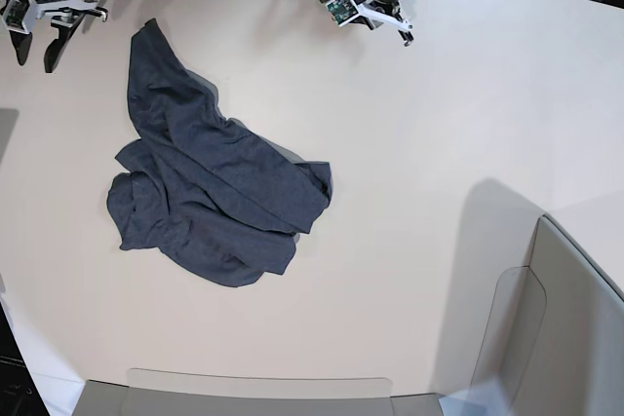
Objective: Layout the t-shirt on the table in an organized manner, then fold the t-shirt properly
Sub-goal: 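Move both grippers down toward the crumpled blue t-shirt's edges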
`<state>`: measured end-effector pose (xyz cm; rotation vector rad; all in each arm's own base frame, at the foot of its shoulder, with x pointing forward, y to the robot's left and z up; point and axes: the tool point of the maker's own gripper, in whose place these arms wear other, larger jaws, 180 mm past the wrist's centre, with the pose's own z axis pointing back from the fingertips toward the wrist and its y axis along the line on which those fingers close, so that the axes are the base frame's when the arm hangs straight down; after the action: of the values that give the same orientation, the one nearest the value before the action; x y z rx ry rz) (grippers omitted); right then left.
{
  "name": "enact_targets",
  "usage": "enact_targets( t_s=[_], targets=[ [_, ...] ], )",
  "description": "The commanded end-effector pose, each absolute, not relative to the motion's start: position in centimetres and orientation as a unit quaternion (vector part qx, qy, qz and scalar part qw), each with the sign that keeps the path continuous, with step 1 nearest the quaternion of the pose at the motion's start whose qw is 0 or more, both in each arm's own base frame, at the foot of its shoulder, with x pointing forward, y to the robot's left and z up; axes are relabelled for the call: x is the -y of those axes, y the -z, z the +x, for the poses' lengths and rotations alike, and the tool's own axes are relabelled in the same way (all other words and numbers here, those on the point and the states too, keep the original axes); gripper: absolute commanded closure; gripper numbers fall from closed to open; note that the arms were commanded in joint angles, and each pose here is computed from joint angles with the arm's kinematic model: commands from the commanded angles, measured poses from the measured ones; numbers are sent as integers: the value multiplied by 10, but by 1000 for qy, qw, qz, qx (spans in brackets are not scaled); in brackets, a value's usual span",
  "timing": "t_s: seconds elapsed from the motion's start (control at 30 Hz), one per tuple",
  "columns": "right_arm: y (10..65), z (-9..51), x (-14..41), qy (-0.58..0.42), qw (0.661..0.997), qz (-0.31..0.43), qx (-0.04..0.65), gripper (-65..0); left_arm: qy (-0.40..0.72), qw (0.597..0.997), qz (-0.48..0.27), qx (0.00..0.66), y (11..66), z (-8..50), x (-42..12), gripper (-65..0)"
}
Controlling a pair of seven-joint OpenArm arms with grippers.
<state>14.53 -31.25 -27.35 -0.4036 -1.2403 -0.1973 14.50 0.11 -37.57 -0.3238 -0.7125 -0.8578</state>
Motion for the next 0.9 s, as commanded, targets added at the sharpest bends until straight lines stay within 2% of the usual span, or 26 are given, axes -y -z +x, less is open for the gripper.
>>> enact_targets(
  t_s=[0.0, 0.1, 0.4, 0.57, 0.87],
  targets=[
    [263, 147, 312, 84, 780, -190, 591, -275, 309, 813, -143, 472, 327, 205, 9, -192],
    [264, 146, 313, 85, 780, -191, 590, -275, 334, 810, -156, 456, 333, 193, 13, -191],
    [261, 153, 314, 87, 773, -191, 598, -275, 354, 839, -165, 378, 367, 129, -5, -168],
    [261, 153, 314, 87, 773, -191, 599, -275, 339, 846, -172, 373, 370, 103, -21, -168],
    [262, 152, 314, 89, 774, -191, 598, -275, 311, 867, -121, 370, 374, 91, -79, -168]
  ],
)
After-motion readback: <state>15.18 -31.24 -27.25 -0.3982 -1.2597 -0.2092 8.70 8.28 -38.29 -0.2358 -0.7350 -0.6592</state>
